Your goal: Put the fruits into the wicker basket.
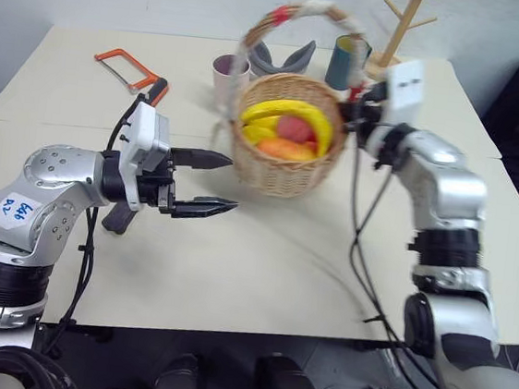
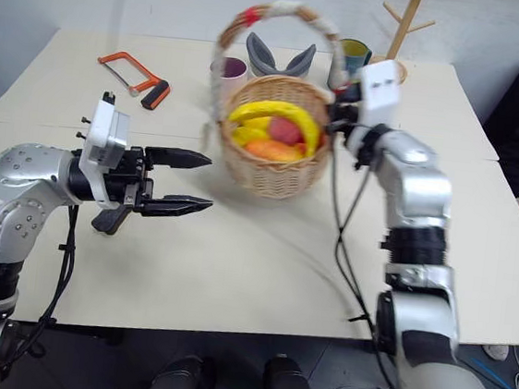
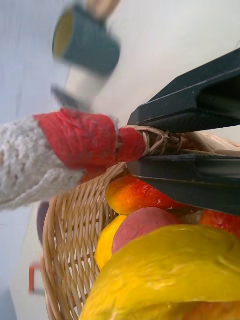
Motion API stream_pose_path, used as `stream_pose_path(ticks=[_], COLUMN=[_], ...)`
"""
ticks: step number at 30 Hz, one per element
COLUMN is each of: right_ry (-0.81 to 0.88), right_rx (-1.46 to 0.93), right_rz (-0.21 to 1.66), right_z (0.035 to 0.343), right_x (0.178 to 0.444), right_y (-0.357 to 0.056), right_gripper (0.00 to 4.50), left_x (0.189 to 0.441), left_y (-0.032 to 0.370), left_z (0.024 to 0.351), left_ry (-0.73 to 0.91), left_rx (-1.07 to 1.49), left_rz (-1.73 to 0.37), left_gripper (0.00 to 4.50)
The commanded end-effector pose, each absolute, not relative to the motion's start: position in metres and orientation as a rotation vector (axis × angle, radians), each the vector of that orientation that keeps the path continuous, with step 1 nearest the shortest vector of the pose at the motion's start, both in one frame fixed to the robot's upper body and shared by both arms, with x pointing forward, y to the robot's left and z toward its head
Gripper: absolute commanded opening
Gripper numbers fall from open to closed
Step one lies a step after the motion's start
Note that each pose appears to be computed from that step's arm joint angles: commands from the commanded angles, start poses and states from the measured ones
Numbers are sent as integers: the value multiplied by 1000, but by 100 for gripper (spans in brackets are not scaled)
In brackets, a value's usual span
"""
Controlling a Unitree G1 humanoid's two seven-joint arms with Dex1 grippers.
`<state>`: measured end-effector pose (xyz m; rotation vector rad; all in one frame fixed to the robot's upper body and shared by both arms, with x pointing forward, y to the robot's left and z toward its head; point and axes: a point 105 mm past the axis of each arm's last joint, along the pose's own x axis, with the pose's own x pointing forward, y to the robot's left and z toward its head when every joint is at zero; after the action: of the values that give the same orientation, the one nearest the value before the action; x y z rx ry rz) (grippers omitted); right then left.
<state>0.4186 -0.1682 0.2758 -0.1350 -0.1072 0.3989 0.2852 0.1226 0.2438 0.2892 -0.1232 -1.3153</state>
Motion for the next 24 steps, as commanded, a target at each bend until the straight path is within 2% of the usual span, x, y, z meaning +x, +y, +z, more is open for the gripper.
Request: stream_pose_path(ticks=[1, 5, 9, 11, 16, 21, 22, 24], right_ry=[-152, -55, -5, -4, 27, 87, 113, 171], right_rx=[-149, -151, -95, -40, -34, -98, -130, -185], right_rz=[282, 149, 68, 50, 40, 116, 162, 242], right_z=[297, 275, 258, 251, 238, 237, 237, 237], right_x=[386, 353, 334, 328, 318, 284, 275, 251], right_y=[-217, -273, -298, -303, -307, -312, -310, -310], right_gripper=[24, 24, 24, 99, 252, 422, 447, 447], left_x=[282, 283, 287, 289, 292, 295, 295, 296], left_y=[118, 112, 104, 100, 97, 95, 95, 95], left_z=[250, 251, 253, 256, 258, 258, 258, 258], left_ry=[-153, -167, -182, -192, -200, -206, -206, -206], left_rx=[278, 241, 235, 227, 225, 217, 218, 219], left_rz=[-1350, -1386, -1425, -1438, -1460, -1487, -1488, -1490], left_gripper=[366, 366, 366, 366, 366, 366, 366, 366])
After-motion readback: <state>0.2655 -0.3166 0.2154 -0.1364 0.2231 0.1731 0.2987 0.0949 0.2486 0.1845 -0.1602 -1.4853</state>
